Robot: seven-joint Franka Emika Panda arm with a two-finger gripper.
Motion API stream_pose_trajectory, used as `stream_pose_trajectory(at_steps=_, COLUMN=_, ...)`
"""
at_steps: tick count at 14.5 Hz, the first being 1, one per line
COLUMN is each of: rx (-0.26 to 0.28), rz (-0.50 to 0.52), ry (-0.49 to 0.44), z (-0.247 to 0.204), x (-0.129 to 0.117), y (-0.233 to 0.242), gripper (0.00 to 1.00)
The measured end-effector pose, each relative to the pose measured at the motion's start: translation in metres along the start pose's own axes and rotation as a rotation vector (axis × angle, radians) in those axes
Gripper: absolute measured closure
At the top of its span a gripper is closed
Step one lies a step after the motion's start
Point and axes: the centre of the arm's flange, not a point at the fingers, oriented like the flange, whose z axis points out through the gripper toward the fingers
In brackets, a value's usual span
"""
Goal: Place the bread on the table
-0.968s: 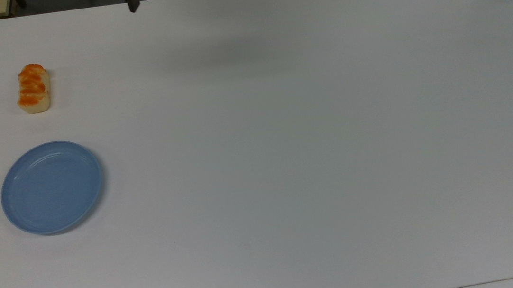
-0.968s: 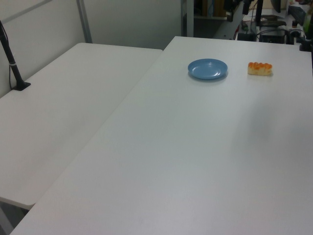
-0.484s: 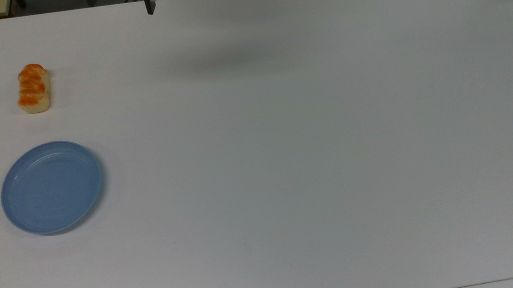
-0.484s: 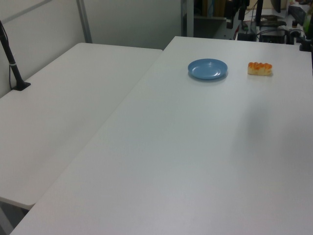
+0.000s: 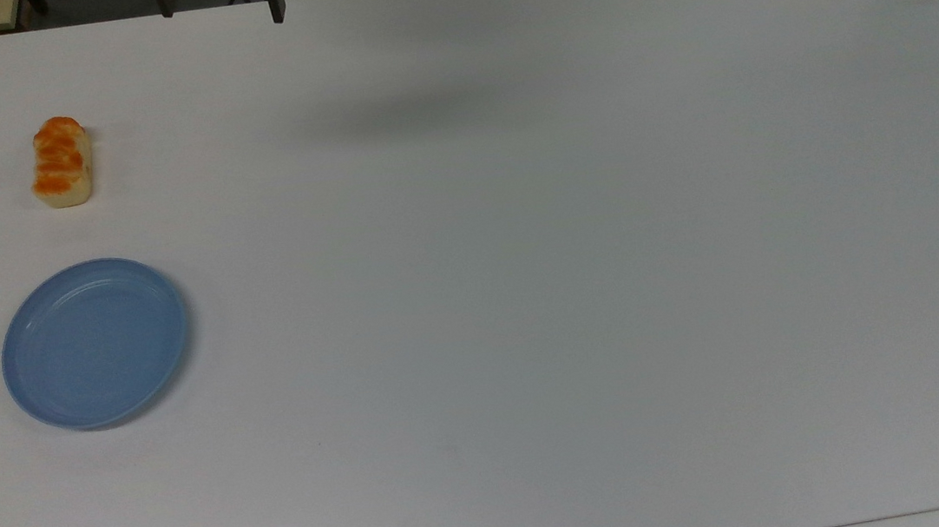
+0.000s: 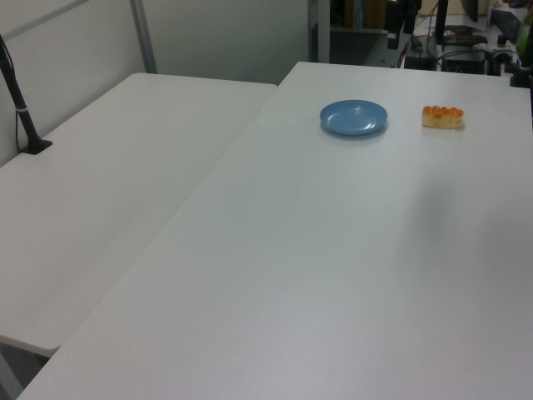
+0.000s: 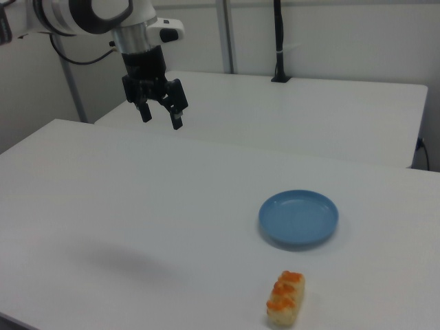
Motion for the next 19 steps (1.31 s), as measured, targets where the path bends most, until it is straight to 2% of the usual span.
stream_pose_trajectory(at_steps=19, rx=0.0, rz=-0.018, ry=-0.001, z=0.0004, x=-0.0001, y=-0.0054, gripper=0.0)
